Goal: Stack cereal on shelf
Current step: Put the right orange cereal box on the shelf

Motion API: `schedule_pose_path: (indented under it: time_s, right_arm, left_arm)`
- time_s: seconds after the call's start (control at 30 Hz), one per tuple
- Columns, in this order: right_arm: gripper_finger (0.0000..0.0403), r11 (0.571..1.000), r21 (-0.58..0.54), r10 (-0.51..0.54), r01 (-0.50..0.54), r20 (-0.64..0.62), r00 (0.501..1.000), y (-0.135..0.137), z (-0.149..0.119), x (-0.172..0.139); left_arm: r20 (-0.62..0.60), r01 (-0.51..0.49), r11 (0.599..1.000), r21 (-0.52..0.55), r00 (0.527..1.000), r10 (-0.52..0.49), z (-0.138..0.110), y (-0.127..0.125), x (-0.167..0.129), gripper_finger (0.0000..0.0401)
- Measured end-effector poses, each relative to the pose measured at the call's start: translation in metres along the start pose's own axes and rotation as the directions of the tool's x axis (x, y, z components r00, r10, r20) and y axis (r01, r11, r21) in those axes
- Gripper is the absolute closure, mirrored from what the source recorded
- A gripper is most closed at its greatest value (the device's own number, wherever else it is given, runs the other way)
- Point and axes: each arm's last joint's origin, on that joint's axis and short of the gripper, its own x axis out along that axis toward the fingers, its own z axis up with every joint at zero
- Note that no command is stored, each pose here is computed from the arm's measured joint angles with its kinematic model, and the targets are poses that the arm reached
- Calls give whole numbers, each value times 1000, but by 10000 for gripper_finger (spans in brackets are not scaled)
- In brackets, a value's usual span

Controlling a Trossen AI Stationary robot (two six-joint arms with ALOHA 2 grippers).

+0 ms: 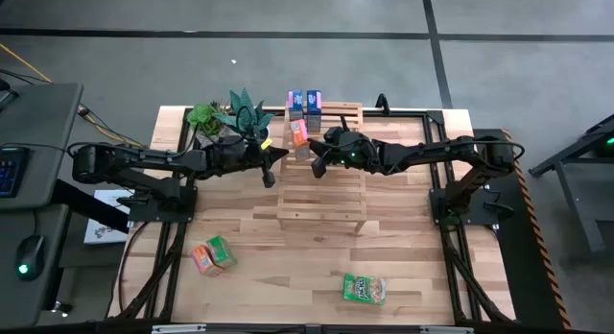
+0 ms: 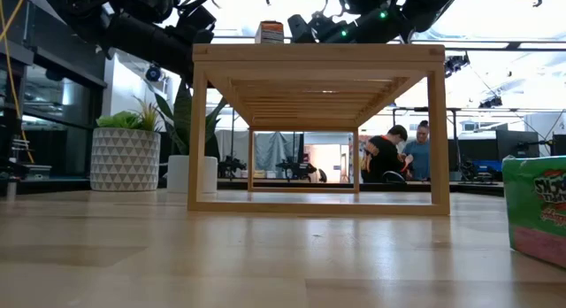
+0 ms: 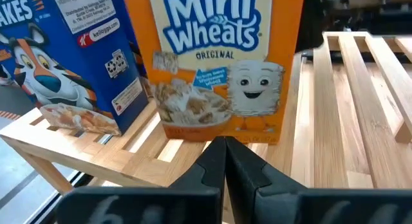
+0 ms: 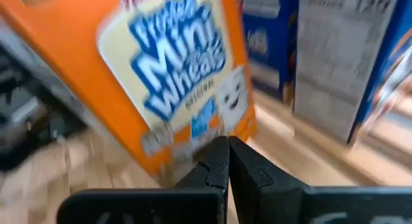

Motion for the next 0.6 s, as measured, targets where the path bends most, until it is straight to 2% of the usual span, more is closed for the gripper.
schedule_pose_path:
  time_s: [0.2,0.6]
  right_arm:
    - [403,1000,9,2,-2,-59,998,0,-5,-1]
    - [403,998,22,65,-65,-4,998,5,1,-2]
  left_arm:
    - [11,-2,1000,-2,1000,2,1,0,0,401]
    - [31,-3,1000,-21,1000,4,3,0,0,401]
